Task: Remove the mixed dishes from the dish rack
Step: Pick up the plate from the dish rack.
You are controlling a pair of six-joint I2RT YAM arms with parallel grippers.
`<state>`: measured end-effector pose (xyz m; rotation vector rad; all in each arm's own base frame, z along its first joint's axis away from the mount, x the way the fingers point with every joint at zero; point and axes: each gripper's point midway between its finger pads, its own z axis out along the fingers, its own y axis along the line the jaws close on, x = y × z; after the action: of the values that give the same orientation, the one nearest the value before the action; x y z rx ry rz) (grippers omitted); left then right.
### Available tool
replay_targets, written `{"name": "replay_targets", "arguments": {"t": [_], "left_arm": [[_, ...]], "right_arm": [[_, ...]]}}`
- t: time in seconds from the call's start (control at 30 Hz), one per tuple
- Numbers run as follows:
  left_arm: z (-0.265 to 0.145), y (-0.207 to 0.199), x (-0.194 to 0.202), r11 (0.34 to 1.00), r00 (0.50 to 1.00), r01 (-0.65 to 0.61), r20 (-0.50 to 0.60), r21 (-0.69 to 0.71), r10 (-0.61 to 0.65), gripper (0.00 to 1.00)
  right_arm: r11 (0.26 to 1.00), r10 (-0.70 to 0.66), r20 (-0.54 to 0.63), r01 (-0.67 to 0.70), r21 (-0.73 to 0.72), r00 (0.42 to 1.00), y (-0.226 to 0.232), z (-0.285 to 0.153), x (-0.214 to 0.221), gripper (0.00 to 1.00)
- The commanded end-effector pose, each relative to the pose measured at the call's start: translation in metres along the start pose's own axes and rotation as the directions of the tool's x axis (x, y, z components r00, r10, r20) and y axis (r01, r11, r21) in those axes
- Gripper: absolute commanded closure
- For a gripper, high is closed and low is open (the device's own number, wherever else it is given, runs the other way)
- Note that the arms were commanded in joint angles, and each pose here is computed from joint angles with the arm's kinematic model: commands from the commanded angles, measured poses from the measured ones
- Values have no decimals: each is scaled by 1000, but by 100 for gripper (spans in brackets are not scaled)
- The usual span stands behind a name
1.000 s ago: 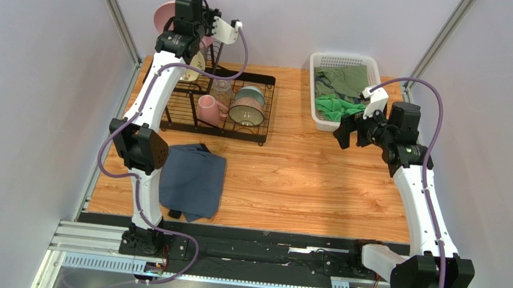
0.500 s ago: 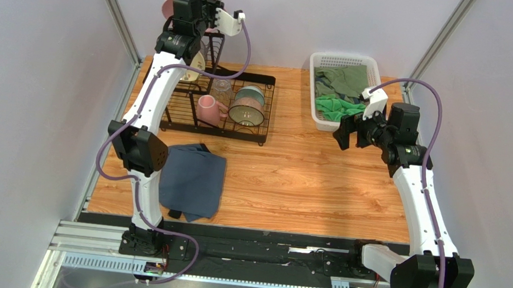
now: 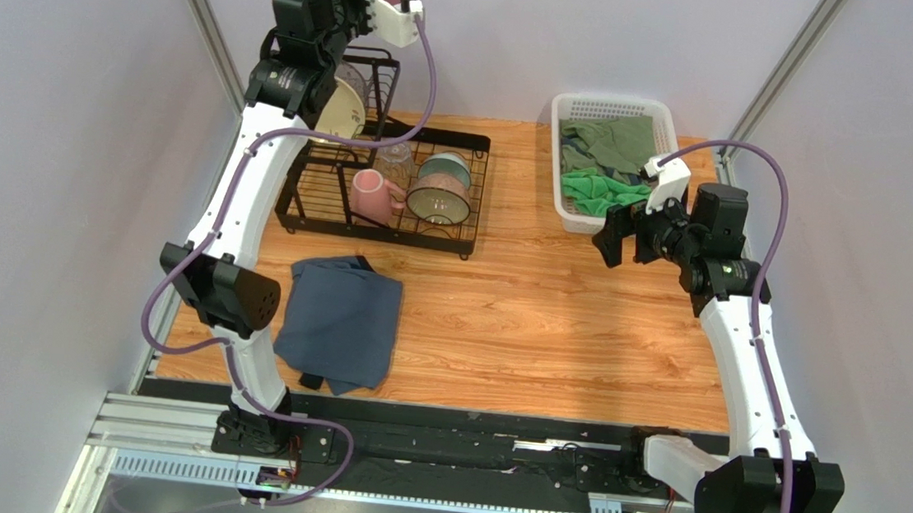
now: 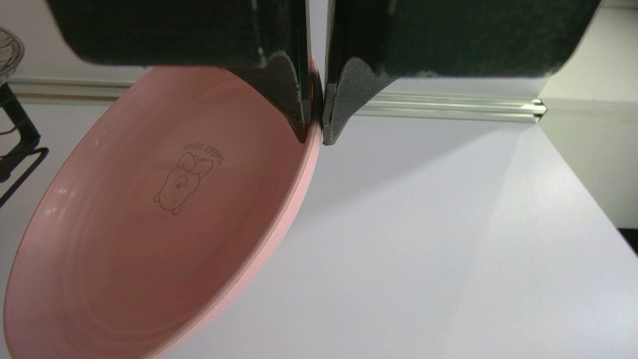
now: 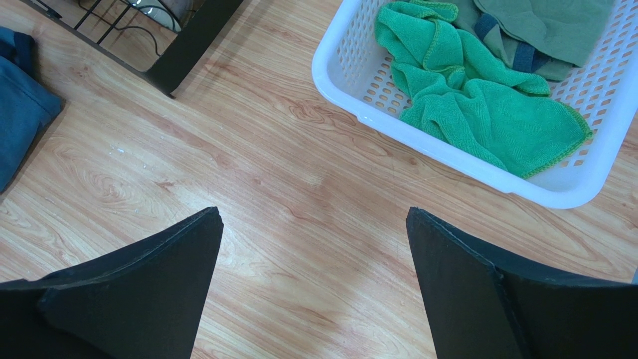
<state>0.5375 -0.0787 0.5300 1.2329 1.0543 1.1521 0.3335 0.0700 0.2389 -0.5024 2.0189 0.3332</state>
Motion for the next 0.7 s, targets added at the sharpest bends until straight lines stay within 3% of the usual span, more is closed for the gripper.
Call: {"name": "replay_targets", "arguments": {"t": [0.0,0.17,0.37,0.53,0.67], "left_arm": [[-63,85,-9,949,974,228,69,-218,-218,100],[-89,73,-23,913,920,389,97,-122,-379,100],[-123,44,-53,793,782,605,131,72,-609,100],[-154,13,-88,645,637,713,131,273,-760,100],[-171,-19,-112,482,517,761,43,435,-855,100]], "right_arm": [[999,-36,64,35,8,997,3,-15,-24,0],[999,-43,74,42,25,996,3,-23,-29,0],[999,-38,86,35,40,996,4,-32,-34,0],[996,-30,110,21,84,993,0,-40,-40,1],[995,0,138,-13,94,990,1,-44,-46,2]]}}
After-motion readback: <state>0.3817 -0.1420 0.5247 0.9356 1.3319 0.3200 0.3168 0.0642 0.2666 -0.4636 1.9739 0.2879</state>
